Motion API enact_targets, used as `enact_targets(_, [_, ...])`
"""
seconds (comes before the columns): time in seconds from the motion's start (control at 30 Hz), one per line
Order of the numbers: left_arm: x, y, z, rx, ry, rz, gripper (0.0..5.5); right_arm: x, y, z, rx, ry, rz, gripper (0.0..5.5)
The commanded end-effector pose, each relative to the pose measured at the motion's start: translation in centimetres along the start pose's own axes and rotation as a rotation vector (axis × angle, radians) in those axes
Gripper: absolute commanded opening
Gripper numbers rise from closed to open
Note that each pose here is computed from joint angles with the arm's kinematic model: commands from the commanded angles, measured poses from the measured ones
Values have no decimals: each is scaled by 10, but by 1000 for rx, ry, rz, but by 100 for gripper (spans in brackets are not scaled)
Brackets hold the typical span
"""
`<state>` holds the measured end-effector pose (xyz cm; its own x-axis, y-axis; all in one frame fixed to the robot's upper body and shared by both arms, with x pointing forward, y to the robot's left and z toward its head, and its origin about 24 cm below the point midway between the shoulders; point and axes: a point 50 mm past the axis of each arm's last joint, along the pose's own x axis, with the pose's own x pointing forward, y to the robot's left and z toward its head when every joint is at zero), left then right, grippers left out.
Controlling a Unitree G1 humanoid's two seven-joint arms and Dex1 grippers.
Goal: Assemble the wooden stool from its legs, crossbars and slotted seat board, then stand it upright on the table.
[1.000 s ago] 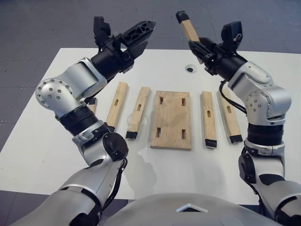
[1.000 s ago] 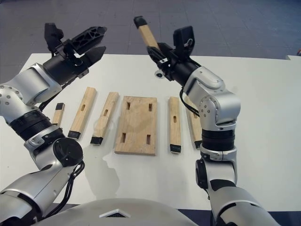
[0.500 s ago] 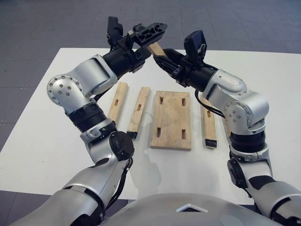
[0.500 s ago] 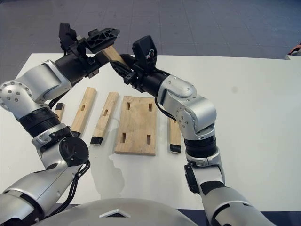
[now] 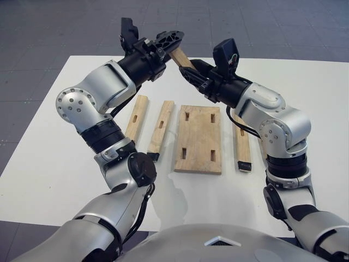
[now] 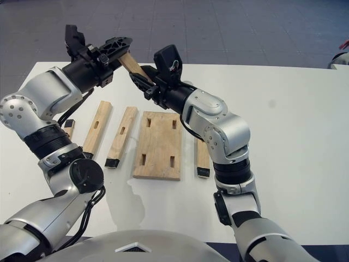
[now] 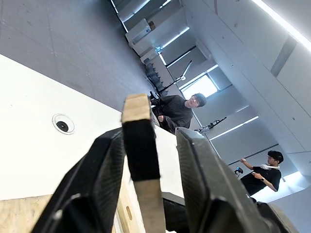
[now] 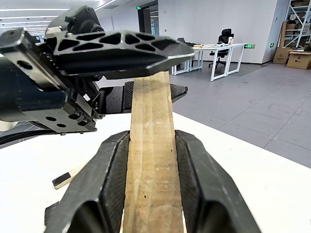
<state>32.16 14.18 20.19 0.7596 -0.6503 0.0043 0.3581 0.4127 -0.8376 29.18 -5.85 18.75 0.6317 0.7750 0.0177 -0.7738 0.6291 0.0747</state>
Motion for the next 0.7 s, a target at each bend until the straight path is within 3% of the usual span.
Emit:
enact_targets(0.03, [3,-7,1,-9,-2,-15,119,0,0,0,-8,3,-6,131])
enact_targets(0.2, [6,-12,-2,-51,10,-36,45,0,0,-2,-8,6,-11,131])
enact_targets(0.7, [-5,-21,-3,-22,105,-33,44,-5,-8,-8,-57,34,-27,131])
